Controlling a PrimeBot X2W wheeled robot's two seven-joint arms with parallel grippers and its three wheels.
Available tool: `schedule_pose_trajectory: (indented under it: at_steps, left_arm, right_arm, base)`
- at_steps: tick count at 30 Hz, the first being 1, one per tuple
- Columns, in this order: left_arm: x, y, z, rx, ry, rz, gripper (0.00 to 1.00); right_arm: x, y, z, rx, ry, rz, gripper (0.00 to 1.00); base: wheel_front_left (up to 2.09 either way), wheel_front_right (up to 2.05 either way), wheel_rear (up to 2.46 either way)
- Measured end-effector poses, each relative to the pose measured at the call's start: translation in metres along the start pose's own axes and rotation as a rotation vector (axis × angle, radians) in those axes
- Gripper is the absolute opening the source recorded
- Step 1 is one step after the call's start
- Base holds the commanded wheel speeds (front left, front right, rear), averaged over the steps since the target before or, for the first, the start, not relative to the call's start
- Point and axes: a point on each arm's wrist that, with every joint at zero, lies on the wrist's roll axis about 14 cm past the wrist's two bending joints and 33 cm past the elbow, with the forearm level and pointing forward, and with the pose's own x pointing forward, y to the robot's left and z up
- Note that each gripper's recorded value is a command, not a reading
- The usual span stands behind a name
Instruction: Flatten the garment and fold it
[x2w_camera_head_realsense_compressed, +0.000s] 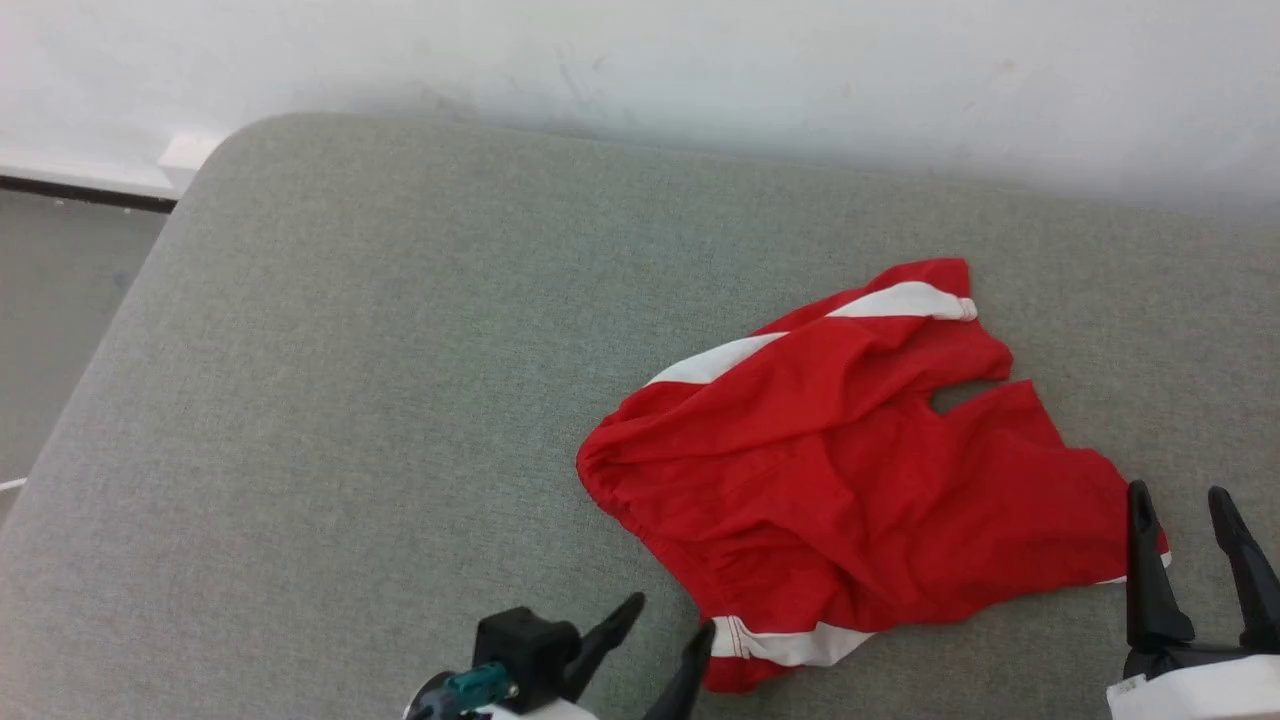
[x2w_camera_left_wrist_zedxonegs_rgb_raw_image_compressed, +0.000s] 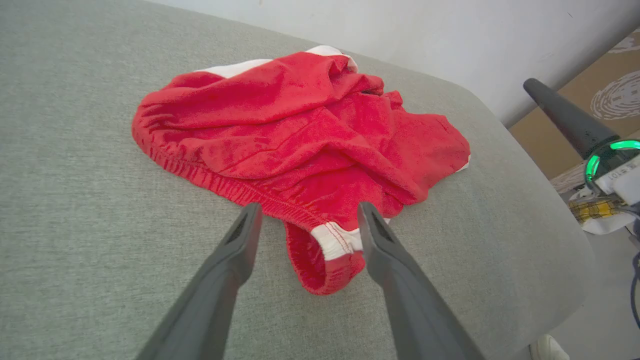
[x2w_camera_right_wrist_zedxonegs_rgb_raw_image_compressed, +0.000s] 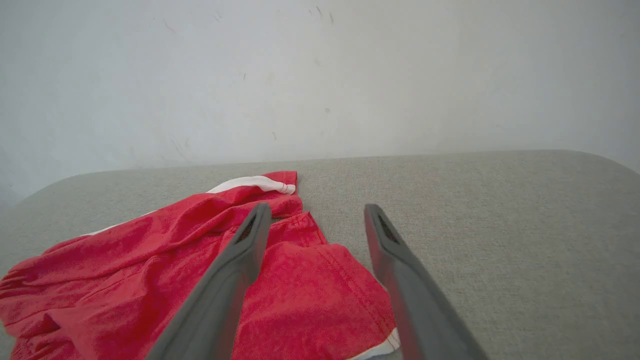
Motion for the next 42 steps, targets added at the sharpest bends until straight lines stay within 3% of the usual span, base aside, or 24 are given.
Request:
schedule_pose_trajectory:
  at_steps: [7,20,21,22,39,40,41,42]
  left_arm:
    - [0.015,-0.018,-0.017,-0.046,0.123,-0.081,1.00]
    - [0.027,-0.017,-0.048,-0.089,0.272,-0.098,1.00]
    - [0.029,-0.018,-0.046,-0.094,0.260,-0.102,0.32]
    - [0.031,-0.018,-0.044,-0.093,0.246,-0.105,0.00]
    - [0.034,-0.007,-0.031,-0.146,0.165,-0.066,0.00]
    - [0.033,-0.007,-0.031,-0.150,0.164,-0.067,0.41]
    - [0.033,-0.008,-0.032,-0.155,0.166,-0.071,1.00]
    - [0.033,-0.010,-0.032,-0.161,0.166,-0.076,1.00]
  right_arm:
    - [0.009,-0.001,-0.013,0.010,0.037,-0.002,1.00]
    - [0.013,-0.010,-0.019,0.009,0.050,-0.031,1.00]
    - [0.012,-0.011,-0.019,0.009,0.050,-0.034,1.00]
    - [0.011,-0.012,-0.019,0.008,0.050,-0.037,1.00]
    - [0.015,-0.011,-0.016,-0.014,0.057,-0.032,1.00]
    - [0.016,-0.010,-0.017,-0.013,0.058,-0.029,1.00]
    - [0.016,-0.009,-0.017,-0.013,0.060,-0.027,1.00]
    - [0.017,-0.009,-0.018,-0.012,0.061,-0.024,1.00]
  base:
    - [0.00,0.00,0.00]
    - [0.00,0.00,0.00]
    - [0.00,0.00,0.00]
    - [0.00,0.00,0.00]
    - [0.00,0.00,0.00]
    - [0.00,0.00,0.00]
    - [0.00,0.00,0.00]
    - [0.00,0.00,0.00]
